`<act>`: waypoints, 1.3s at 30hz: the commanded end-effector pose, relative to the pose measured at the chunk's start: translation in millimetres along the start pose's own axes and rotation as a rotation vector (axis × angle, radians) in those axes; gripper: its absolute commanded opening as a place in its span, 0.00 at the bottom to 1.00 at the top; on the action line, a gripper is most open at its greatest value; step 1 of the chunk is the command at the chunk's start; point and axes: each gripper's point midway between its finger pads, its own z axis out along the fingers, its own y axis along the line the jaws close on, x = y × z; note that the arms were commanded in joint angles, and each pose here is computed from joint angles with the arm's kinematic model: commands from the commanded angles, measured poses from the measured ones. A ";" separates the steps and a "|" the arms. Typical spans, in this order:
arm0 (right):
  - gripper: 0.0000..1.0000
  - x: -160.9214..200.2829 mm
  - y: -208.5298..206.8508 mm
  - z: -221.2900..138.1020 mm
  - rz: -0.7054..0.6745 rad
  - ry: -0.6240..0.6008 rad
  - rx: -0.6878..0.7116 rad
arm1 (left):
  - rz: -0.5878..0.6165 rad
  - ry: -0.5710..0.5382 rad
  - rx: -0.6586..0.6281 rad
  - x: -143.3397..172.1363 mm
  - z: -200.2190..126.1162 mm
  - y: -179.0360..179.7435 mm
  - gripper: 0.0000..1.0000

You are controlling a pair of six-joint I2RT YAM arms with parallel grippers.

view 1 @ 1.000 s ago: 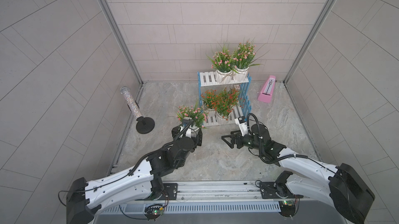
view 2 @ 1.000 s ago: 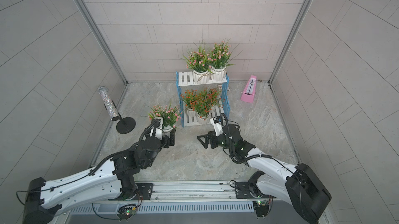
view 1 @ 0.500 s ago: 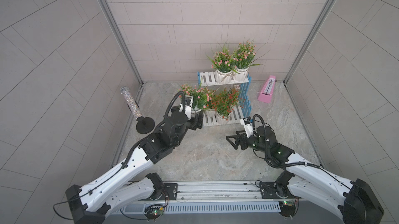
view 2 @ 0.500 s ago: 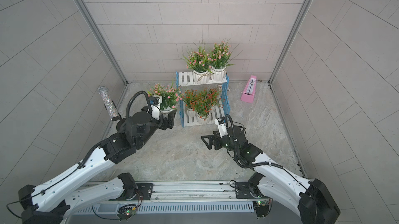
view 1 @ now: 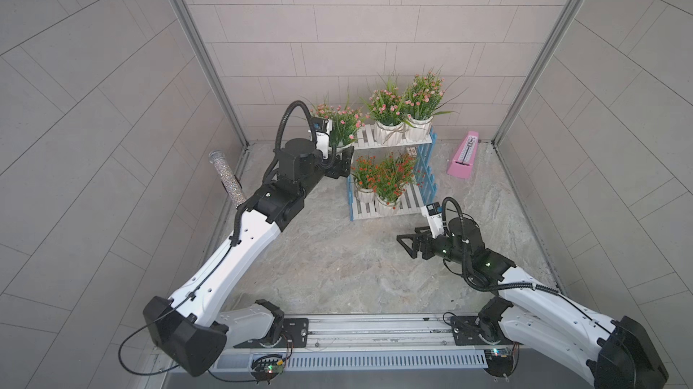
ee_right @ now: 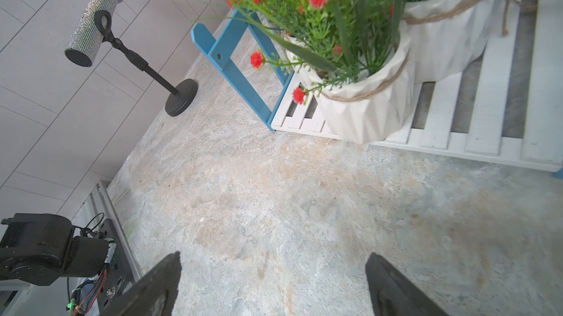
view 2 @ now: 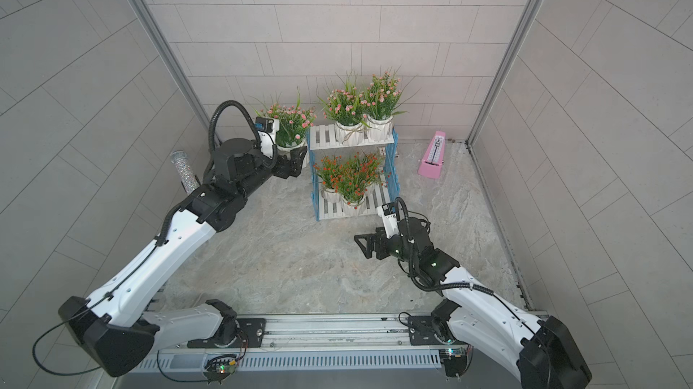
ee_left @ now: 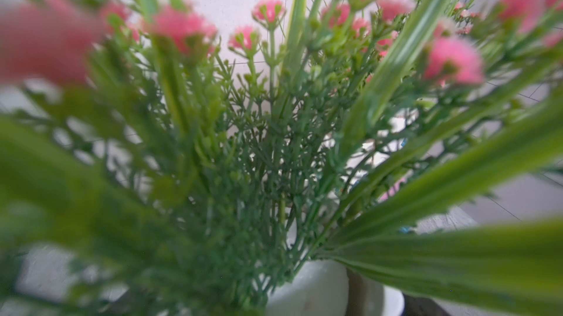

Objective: Place the baby's breath potted plants on the rack by color
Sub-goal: Place the baby's breath potted plant on the rack.

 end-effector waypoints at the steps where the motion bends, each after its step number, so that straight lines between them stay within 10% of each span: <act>1: 0.97 -4.4 -1.9 -2.4 -0.013 -0.005 0.009 | 0.011 -0.165 0.053 -57.2 2.5 -6.0 0.80; 39: 0.97 -3.1 -14.8 -6.7 0.013 -0.012 0.040 | -0.046 -0.150 0.020 -62.3 124.6 1.8 0.80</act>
